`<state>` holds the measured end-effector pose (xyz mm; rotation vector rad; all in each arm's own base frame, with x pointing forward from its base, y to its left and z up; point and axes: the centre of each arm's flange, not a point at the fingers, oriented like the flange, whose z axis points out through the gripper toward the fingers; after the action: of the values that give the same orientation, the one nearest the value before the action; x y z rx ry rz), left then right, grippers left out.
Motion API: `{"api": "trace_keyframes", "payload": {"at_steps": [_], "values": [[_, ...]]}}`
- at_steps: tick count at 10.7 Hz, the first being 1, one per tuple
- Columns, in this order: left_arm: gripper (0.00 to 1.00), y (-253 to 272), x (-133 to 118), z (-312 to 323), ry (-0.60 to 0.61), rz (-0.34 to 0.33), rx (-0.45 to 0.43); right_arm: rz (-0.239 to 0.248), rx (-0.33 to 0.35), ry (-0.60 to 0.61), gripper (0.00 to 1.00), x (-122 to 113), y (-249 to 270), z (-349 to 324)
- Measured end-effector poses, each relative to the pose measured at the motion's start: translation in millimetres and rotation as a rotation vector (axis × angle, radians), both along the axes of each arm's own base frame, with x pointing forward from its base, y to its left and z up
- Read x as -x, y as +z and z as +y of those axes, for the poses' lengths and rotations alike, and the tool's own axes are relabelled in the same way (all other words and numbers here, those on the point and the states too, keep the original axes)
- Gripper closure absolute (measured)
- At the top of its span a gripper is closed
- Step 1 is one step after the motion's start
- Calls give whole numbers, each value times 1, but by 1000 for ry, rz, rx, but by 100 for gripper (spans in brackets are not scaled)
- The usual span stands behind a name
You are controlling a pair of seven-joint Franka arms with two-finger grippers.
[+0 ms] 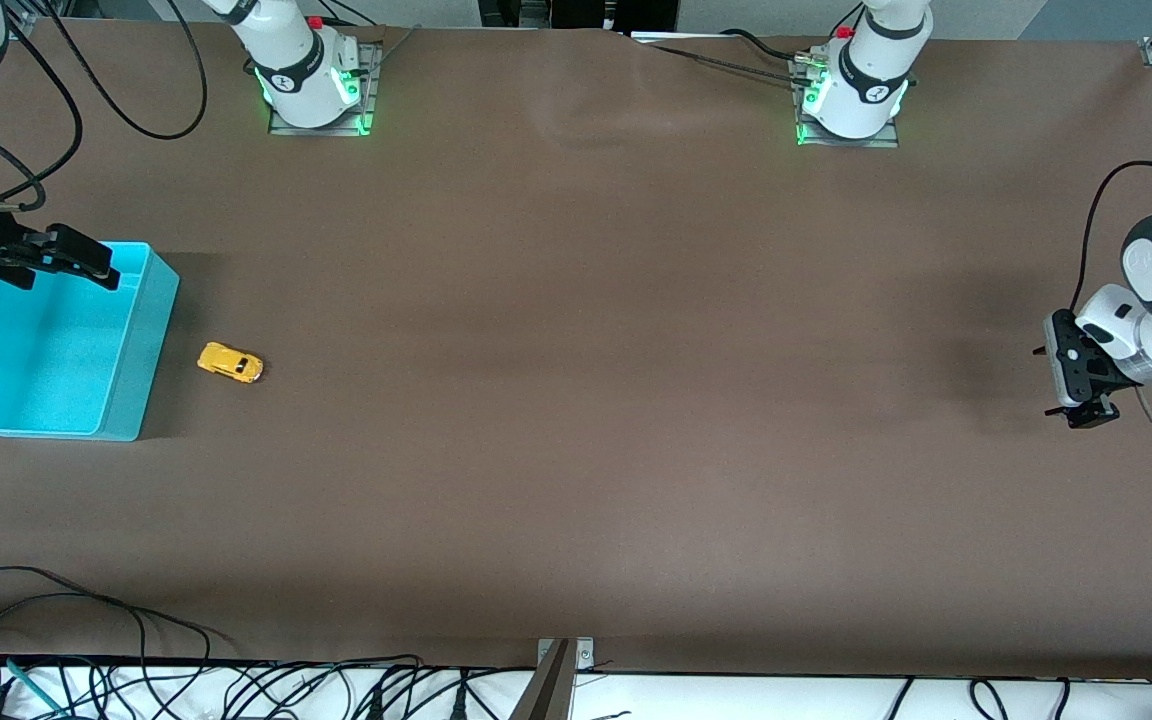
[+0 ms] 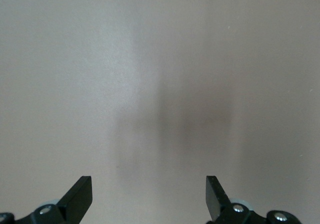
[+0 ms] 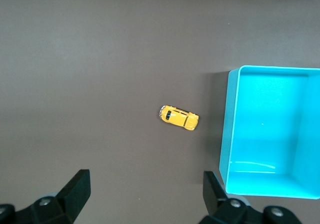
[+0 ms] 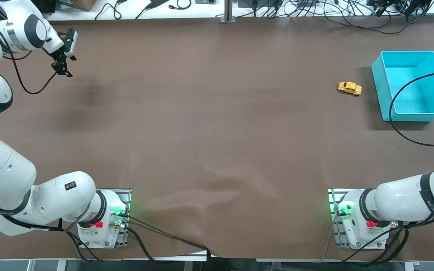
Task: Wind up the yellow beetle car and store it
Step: 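Reach the right gripper to the car while the left gripper withdraws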
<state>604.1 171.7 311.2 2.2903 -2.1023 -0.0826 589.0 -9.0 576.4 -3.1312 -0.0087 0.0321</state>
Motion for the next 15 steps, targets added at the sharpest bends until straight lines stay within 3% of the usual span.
{"api": "trace_keyframes", "payload": {"at_steps": [5,8,11,15], "values": [[0,126,-6,-98,361,57,-34,25,1,0,0,-10,-25,0],[0,179,-8,-164,636,82,-63,9,2,55,0,-24,-100,1],[0,226,-4,-219,907,57,-73,-1,0,246,0,-16,-169,1],[0,300,24,-300,1270,-68,-54,-21,0,589,0,4,-230,-9]]}}
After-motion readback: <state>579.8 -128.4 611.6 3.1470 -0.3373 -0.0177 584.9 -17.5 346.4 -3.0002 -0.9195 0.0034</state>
